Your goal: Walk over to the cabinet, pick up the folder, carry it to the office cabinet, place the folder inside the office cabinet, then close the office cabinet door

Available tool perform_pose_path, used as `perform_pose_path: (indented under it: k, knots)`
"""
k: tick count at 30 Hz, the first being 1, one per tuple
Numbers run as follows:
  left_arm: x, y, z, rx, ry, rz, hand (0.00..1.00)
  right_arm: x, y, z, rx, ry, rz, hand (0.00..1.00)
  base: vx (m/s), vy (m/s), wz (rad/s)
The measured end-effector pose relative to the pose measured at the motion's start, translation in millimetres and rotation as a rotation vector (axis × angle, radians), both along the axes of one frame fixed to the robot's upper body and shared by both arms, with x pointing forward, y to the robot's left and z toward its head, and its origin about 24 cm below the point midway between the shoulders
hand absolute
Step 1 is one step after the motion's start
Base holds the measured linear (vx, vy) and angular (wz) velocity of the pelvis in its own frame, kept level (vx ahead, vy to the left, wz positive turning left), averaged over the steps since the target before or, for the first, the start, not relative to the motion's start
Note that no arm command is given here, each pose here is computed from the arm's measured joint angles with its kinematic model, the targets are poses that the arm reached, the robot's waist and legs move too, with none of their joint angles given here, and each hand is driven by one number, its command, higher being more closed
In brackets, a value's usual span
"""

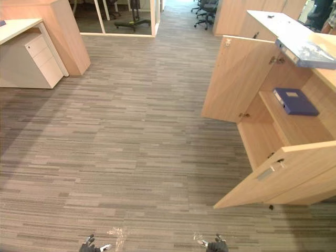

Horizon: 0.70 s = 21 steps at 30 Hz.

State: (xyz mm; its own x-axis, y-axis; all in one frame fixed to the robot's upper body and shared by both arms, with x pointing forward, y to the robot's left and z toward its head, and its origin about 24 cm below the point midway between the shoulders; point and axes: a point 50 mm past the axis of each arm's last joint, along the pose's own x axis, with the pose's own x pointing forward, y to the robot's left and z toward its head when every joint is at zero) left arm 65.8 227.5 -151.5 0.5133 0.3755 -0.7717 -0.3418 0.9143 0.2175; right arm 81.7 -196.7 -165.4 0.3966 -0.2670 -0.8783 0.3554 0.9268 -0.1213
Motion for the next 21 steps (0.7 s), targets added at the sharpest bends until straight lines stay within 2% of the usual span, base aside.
perform_pose_path:
  k: [6,12,14,16,21]
  knots:
    - [2,4,2,-0.026,-0.049,0.148,0.00,2,-4,1,-0.008,-0.003,0.007,0.00,0.12,0.017,-0.19]
    - [1,2,1,-0.043,-0.059,0.192,0.00,3,-1,1,-0.004,-0.003,0.029,0.00,0.14,0.260,-0.25]
    - [5,8,5,-0.024,-0.077,0.187,0.00,5,16,-1,0.040,-0.006,0.037,0.00,0.27,0.410,-0.36]
    - [7,9,5,-0.020,-0.079,0.171,0.00,5,20,-1,0.050,-0.007,0.036,0.00,0.26,0.322,-0.27]
    - [8,-9,0,-0.052,-0.043,0.068,0.00,-10,-8,-1,0.009,0.034,-0.030,0.00,0.25,0.314,-0.26]
